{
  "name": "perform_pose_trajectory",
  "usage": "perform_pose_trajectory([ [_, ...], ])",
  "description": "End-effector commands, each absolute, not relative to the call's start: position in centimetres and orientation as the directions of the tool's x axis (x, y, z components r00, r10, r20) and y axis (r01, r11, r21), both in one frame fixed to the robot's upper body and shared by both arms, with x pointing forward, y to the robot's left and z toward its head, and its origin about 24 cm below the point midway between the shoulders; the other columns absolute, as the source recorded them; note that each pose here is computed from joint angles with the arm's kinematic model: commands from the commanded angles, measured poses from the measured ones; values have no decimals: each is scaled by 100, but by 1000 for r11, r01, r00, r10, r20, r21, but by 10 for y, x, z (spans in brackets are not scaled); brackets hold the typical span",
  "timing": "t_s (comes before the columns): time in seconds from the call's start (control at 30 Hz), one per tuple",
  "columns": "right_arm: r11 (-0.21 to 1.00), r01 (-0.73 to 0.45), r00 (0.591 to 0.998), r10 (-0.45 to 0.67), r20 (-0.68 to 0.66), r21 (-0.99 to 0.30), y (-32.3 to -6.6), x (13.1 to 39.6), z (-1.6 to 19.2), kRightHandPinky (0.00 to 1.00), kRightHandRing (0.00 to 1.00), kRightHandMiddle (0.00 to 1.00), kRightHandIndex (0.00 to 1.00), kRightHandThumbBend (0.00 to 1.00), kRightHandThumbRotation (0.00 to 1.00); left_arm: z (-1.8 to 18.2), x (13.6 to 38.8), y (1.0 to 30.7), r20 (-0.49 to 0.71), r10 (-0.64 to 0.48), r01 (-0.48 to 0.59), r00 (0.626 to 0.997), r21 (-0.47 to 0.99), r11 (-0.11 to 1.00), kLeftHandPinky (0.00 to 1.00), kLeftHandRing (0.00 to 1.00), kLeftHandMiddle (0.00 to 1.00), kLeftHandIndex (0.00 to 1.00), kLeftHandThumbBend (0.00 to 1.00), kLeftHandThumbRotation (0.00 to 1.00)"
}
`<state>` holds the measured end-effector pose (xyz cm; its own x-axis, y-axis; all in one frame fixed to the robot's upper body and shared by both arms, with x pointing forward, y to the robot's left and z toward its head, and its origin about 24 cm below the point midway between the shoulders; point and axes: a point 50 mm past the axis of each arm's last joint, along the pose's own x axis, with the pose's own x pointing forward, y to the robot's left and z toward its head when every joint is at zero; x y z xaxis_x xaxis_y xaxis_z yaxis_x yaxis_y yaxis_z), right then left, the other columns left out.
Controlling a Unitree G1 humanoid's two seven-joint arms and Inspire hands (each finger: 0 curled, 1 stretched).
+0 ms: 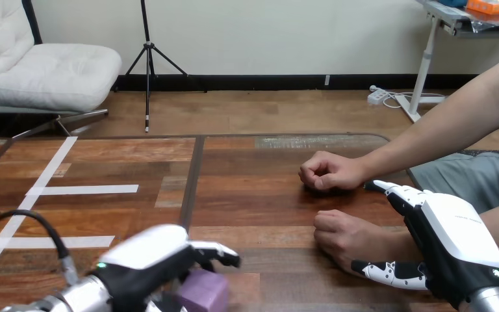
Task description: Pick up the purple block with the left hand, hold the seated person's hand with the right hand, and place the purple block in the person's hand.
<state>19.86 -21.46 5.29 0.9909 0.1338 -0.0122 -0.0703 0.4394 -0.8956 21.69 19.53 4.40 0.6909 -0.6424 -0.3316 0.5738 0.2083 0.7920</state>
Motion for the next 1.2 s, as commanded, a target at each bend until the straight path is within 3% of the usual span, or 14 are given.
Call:
perform_pose_trajectory([
  [0.0, 439, 4, 981, 174, 89, -898, -207, 207, 72, 93, 89, 87, 86, 70, 21, 55, 230, 186, -260, -691, 532, 674, 820, 210, 59, 79, 85, 82, 82, 39],
  [0.53, 435, -2, 981, 178, 84, -901, -207, 207, 72, 93, 89, 87, 85, 70, 21, 47, 228, 177, -270, -737, 554, 619, 816, 166, 66, 84, 87, 86, 86, 45],
  [1.17, 421, -5, 981, 179, 78, -907, -207, 207, 73, 95, 90, 87, 85, 70, 23, 42, 226, 177, -261, -728, 533, 634, 830, 166, 72, 86, 88, 88, 84, 49],
])
